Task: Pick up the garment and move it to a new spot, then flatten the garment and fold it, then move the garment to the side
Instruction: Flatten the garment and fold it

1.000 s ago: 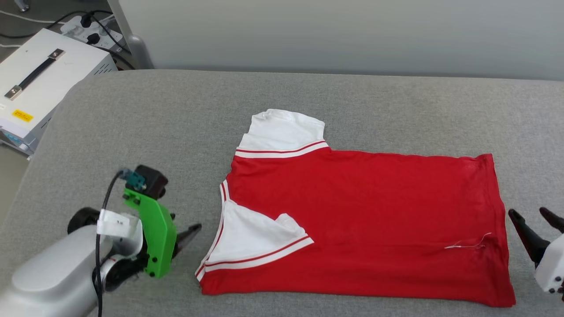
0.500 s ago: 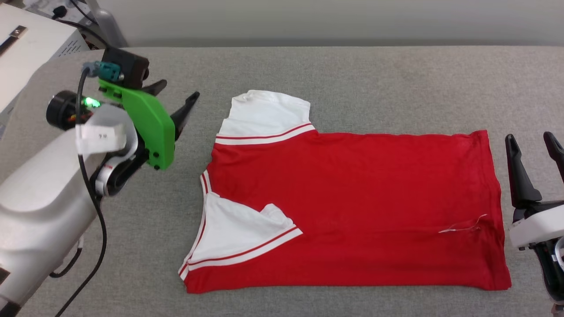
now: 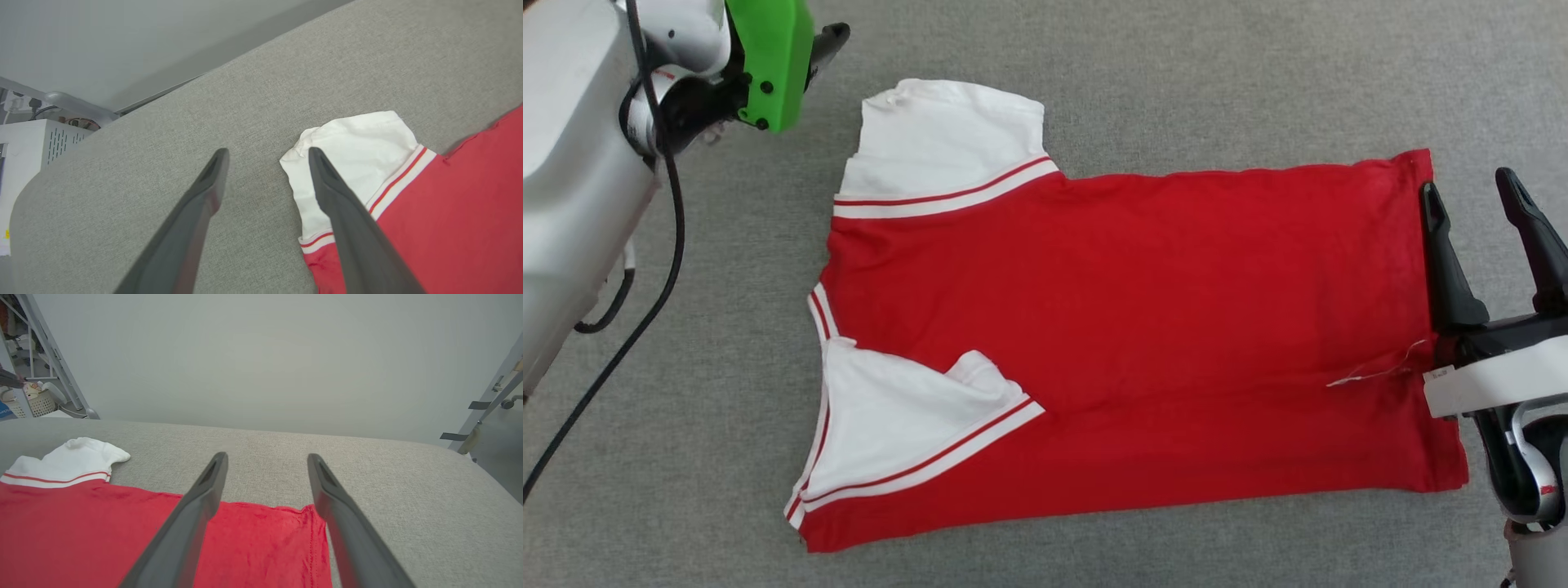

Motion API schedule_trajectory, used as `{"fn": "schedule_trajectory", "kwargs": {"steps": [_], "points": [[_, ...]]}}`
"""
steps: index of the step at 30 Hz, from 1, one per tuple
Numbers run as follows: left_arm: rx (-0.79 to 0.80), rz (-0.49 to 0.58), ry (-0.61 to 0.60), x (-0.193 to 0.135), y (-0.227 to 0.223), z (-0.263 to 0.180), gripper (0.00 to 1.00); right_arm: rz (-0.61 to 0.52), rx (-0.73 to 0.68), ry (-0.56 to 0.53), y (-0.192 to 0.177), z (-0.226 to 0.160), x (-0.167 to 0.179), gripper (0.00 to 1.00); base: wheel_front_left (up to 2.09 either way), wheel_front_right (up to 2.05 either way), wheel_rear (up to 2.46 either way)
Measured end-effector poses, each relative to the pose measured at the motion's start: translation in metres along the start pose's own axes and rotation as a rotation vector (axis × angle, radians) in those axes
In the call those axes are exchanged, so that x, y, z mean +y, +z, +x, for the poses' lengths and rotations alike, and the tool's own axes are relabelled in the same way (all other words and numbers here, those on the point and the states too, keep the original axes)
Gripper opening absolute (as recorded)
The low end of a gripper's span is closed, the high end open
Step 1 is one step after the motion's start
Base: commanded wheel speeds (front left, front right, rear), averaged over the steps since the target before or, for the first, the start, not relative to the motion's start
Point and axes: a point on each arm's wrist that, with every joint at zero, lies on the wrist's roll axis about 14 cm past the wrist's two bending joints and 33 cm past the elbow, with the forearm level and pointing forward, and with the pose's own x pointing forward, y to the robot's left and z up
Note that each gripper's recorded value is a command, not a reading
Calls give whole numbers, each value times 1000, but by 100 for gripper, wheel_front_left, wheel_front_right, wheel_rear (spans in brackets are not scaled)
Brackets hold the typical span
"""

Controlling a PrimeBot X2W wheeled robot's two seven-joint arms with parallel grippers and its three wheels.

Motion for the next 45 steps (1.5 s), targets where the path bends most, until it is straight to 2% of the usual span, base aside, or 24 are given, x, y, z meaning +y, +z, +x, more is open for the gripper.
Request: {"fn": "schedule_trajectory", "kwargs": {"steps": [7,14,19,20,21,22,29,35,42,45], "points": [[264,18,-94,-18,-42,48,100,-4,45,-10,-23,10,-5,100,0,0,0],[407,64,-138,-32,-79,84,100,-10,94,-50,-44,7,-20,100,0,0,0],[437,86,-135,-29,-87,93,98,-10,113,-76,-52,1,-28,100,0,0,0],[436,85,-134,-29,-87,93,71,-8,114,-80,-52,1,-29,100,0,0,0],[436,87,-133,-28,-87,93,32,-8,115,-82,-53,0,-30,100,0,0,0],[434,89,-130,-28,-87,92,0,-8,115,-82,-53,1,-30,100,0,0,0],[387,73,-125,-27,-82,88,0,-19,70,-58,-39,12,-28,100,0,0,0],[284,101,-135,-39,-68,75,0,-123,59,-20,-7,27,-41,100,0,0,0],[118,135,-140,-48,-41,47,0,-231,315,68,-1,44,-54,100,0,0,0],[71,135,-140,-49,-37,36,0,-229,447,84,-6,51,-59,100,0,0,0]]}}
